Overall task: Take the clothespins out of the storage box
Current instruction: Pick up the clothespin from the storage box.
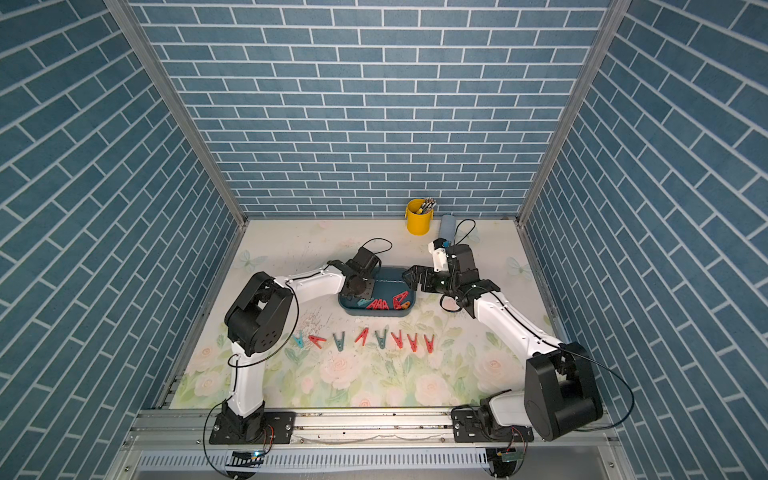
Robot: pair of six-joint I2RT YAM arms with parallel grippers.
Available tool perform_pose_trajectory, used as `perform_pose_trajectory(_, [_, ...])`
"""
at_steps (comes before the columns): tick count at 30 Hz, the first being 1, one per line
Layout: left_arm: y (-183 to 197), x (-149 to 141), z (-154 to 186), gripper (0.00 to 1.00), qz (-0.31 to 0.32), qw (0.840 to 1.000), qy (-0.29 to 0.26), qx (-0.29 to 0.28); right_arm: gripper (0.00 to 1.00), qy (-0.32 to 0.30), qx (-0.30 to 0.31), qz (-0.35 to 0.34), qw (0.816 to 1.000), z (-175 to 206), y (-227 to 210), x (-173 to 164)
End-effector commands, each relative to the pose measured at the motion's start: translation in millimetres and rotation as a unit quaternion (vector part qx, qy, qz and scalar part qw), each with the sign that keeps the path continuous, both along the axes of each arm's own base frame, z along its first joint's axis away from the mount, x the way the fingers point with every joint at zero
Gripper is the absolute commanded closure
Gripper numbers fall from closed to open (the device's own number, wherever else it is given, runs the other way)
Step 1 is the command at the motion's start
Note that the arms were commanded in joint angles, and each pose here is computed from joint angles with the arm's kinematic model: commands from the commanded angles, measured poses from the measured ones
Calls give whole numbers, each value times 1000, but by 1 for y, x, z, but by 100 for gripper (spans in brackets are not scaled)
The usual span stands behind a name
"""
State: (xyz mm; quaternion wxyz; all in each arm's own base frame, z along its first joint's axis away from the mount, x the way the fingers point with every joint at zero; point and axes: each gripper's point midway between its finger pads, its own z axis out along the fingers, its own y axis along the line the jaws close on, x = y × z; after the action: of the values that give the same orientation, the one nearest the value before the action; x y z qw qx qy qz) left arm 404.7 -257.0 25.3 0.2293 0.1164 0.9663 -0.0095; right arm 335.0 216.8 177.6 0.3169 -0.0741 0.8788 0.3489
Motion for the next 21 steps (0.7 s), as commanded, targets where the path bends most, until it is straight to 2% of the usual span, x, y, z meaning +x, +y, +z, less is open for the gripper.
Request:
perform_pose_trajectory(1, [-1,-2,8,91,-2,1000,4,-4,1,-20,8,12,1000,9,3,-5])
perform_pose_trajectory(13, [-2,-18,71,98,36,997,-29,-67,1,-28,18,36,999,17,18,-14])
perform_pose_trajectory(21, [27,-46,110,100,90,989,-56,-103,1,-35,31,73,996,20,45,-26])
